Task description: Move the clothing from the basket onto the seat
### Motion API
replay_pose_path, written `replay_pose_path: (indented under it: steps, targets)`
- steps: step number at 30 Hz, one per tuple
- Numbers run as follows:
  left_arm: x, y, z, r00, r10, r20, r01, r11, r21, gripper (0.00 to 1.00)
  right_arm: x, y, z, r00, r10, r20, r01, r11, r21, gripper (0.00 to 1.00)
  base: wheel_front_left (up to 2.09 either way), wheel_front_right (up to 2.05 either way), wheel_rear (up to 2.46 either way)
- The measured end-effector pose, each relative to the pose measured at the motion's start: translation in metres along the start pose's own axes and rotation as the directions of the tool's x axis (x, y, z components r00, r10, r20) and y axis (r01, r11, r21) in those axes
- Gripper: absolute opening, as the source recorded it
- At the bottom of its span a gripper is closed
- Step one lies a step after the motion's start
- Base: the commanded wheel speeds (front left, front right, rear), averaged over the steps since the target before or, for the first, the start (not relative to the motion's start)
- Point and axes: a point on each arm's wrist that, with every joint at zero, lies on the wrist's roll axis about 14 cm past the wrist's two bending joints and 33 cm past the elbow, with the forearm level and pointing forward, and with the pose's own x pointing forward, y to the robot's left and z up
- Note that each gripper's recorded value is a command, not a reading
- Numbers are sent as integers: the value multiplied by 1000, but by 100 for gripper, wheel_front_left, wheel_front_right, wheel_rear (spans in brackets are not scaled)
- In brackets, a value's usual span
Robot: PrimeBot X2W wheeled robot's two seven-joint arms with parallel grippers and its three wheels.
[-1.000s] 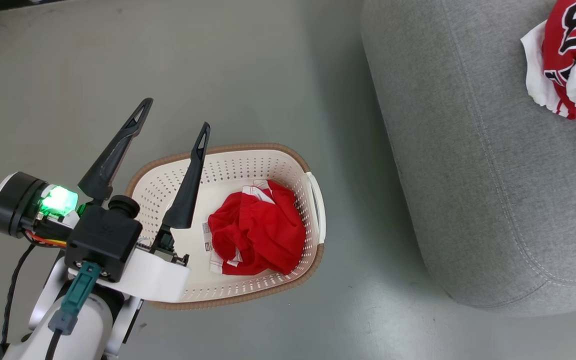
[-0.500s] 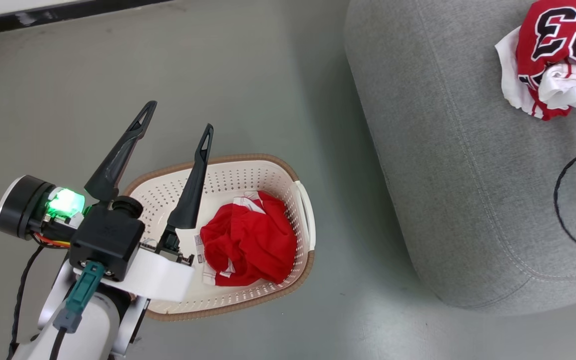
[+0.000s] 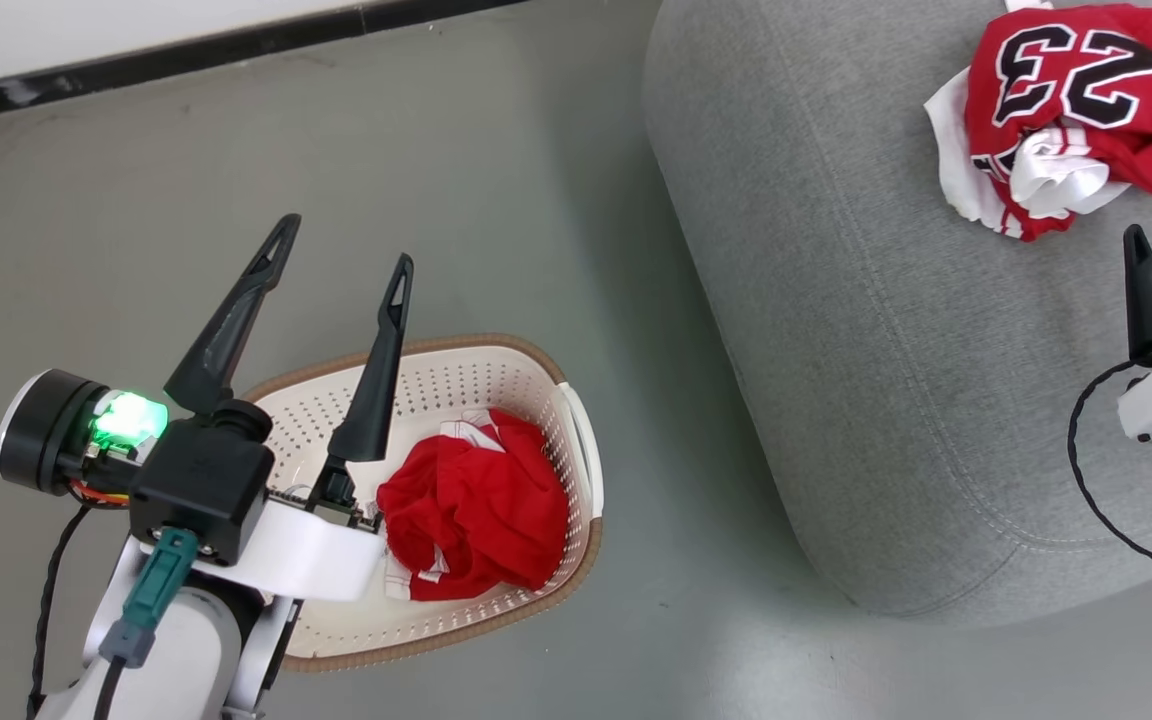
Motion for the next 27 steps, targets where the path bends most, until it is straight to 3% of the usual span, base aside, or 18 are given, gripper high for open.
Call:
replay_pose_path:
  steps: [13,27]
  targets:
    - [-10,14,9,995,93,24,-93,996,-16,100,-16,2,78,967,69,244,-56,997,-59,100,0,0,0]
    - [-51,46,8,965,262,-20,-262,965,12,100,-44,58,168,833,213,511,-194,977,-91,100,0,0,0]
